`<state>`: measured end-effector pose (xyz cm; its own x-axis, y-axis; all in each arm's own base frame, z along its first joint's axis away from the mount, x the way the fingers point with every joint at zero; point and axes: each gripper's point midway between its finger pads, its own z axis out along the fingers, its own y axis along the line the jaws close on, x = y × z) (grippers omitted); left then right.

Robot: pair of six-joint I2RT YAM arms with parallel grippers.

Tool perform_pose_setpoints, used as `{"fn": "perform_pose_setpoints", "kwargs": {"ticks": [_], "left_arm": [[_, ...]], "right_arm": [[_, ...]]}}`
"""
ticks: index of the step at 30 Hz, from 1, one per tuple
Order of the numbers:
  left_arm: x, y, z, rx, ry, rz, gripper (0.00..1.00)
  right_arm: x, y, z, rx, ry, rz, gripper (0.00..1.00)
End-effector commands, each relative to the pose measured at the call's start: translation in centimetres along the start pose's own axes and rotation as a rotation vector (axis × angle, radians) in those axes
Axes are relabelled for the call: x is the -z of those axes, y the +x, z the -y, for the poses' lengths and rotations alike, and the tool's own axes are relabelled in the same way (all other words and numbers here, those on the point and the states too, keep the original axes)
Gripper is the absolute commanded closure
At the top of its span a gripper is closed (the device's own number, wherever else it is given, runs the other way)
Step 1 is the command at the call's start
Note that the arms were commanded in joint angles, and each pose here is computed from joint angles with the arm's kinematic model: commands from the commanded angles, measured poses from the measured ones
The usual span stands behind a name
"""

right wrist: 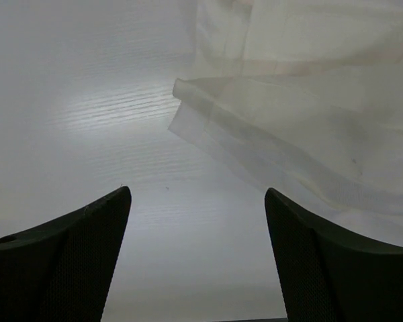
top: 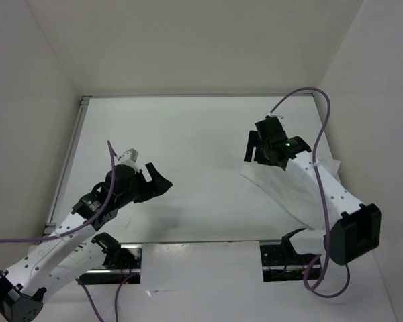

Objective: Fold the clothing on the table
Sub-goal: Move the skirt to the center of the board

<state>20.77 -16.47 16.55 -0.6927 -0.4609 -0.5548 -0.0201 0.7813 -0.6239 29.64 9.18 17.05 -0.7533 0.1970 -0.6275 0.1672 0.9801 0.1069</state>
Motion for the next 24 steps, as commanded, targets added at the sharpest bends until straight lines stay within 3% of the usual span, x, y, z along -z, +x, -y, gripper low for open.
{"fn": "perform_pose_setpoints", "kwargs": {"ticks": [1, 5, 15, 17, 19, 20, 22, 24], "left_arm": [[0.2, -0.7, 1.2, 0.004, 0.052, 0.019, 0.03], [0.3, 0.0, 0.7, 0.013, 0.043, -0.001, 0.03], [1.9, -0.3, -0.2, 0.030, 0.047, 0.052, 0.03], [1.9, -0.5, 0.0, 0.030, 0.054, 0.058, 0.03], [1.5, -0.2, -0.3, 0.019, 0.038, 0.045, 0.03], [1.5, -0.2, -0.3, 0.019, 0.038, 0.045, 0.03], [1.5, -0.6, -0.1, 0.005, 0.046, 0.051, 0.03], [1.5, -0.6, -0.1, 0.005, 0.046, 0.051, 0.03]], "right_arm": [[-2.0, -1.5, 0.4, 0.055, 0.077, 0.017, 0.15], [-4.1, -3.2, 0.8, 0.075, 0.172, 0.040, 0.21], [-9.2, -1.8, 1.5, 0.136, 0.323, 0.002, 0.25], [-10.6, -0.5, 1.7, 0.158, 0.346, -0.043, 0.34], [-11.2, -0.5, 1.2, 0.159, 0.337, -0.055, 0.49], [-11.4, -0.4, 0.7, 0.167, 0.325, -0.062, 0.72], [-9.7, -1.1, -0.8, 0.193, 0.304, -0.037, 0.97], [-6.7, -2.7, -2.9, 0.213, 0.258, 0.034, 1.00]]}}
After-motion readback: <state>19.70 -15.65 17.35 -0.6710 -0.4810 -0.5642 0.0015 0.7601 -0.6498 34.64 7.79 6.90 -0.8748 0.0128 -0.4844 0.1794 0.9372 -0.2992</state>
